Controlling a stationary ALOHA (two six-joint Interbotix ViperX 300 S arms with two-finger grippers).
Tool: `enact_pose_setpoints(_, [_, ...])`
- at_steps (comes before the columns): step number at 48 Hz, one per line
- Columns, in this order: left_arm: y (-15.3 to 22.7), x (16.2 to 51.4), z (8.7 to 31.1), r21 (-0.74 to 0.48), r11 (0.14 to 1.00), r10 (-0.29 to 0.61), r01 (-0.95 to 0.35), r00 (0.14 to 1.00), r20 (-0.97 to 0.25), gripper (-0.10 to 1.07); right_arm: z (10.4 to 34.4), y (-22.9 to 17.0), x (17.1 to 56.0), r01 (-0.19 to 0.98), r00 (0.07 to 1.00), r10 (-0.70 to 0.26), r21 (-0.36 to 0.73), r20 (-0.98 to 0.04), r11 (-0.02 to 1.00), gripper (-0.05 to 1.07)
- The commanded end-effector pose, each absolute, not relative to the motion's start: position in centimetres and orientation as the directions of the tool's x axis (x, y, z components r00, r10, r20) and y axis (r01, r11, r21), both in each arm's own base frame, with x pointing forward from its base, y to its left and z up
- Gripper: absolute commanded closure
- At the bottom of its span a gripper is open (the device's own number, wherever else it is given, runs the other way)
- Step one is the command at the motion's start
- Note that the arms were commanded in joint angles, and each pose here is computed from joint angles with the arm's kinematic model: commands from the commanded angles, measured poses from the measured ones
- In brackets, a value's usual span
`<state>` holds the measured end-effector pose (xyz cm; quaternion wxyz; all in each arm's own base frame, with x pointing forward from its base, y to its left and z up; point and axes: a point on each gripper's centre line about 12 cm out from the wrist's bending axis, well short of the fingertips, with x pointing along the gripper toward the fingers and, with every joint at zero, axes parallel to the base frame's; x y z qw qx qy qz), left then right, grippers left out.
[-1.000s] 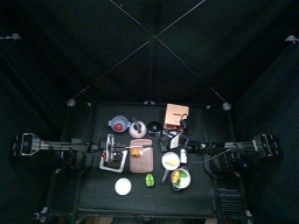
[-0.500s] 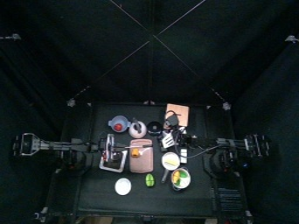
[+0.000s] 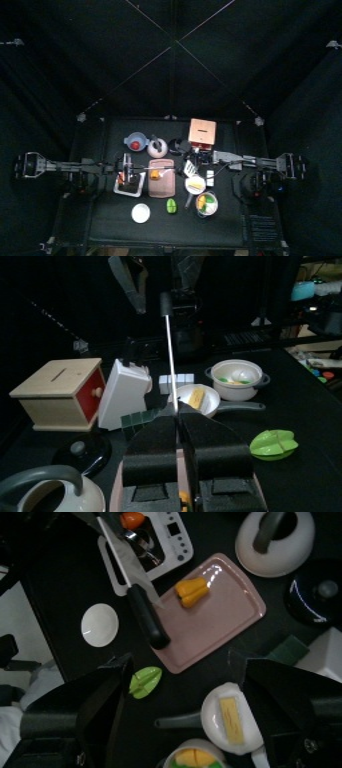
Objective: Grab cleaver with both hands
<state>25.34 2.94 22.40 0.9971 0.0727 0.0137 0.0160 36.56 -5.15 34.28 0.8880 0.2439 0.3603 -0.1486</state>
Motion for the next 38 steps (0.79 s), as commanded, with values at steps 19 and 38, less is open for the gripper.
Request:
enact_pose_setpoints(19, [2.8,25.6,22.2,0.168,0.986,0.022,-0.010,0.997,-0.075,0.71,32.0,-3.6,37.0,0.273,0.838,-0.098,0.257,-0.537,0.927,-0.01])
enact_pose_setpoints(38, [2.1,26.0,22.3,0.165,0.986,-0.004,0.017,0.997,-0.083,0.71,30.3,-2.4,37.7,0.198,0.842,-0.105,0.122,-0.529,0.973,0.00])
